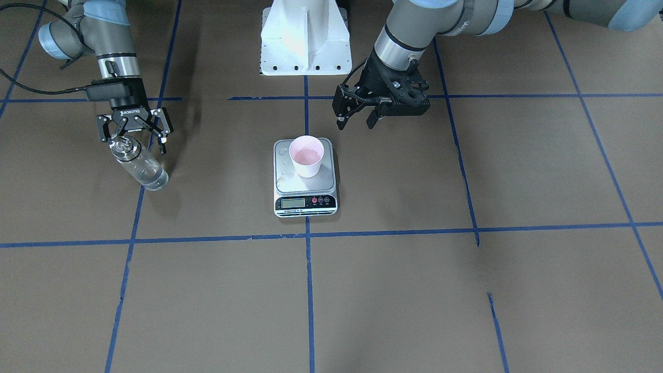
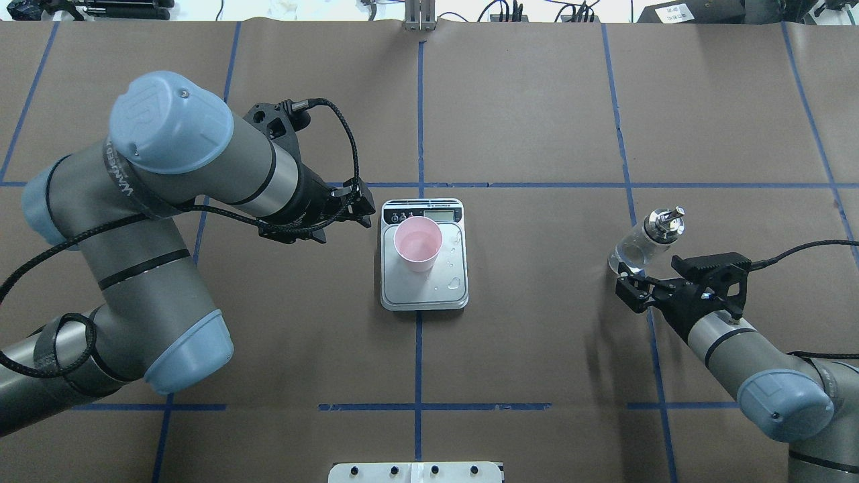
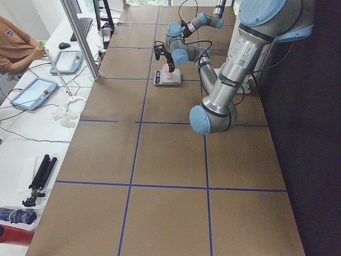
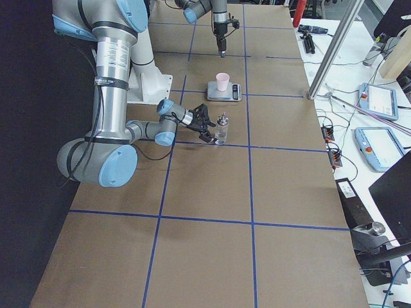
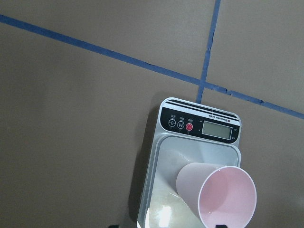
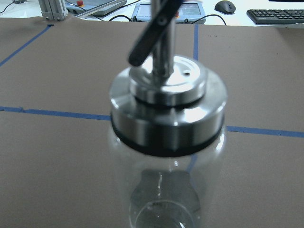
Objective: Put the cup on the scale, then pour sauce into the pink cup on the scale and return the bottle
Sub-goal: 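Close the right gripper around the glass bottle and lift it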
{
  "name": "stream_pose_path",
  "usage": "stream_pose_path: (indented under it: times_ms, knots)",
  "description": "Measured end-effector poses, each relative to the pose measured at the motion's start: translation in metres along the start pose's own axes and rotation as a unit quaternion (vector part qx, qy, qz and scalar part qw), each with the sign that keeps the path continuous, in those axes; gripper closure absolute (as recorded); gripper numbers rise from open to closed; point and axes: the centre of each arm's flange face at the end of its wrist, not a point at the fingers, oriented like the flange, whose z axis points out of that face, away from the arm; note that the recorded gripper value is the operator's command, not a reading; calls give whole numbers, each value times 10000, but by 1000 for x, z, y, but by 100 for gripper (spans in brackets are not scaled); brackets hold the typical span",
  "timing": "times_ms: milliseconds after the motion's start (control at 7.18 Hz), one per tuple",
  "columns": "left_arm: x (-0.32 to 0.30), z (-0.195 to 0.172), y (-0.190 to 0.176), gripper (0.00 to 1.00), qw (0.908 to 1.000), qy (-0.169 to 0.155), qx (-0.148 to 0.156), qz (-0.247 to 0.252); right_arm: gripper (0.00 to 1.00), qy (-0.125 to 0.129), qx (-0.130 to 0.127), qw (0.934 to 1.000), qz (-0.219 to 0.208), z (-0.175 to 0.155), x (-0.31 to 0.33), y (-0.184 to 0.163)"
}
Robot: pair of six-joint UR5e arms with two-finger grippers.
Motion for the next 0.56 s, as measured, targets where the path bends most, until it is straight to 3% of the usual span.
stream_pose_path:
  times_ms: [557]
  knots:
    - [-2,-2,-7,27,9999,-14,58,131,0,101,206,9997,-2,13,-4,3]
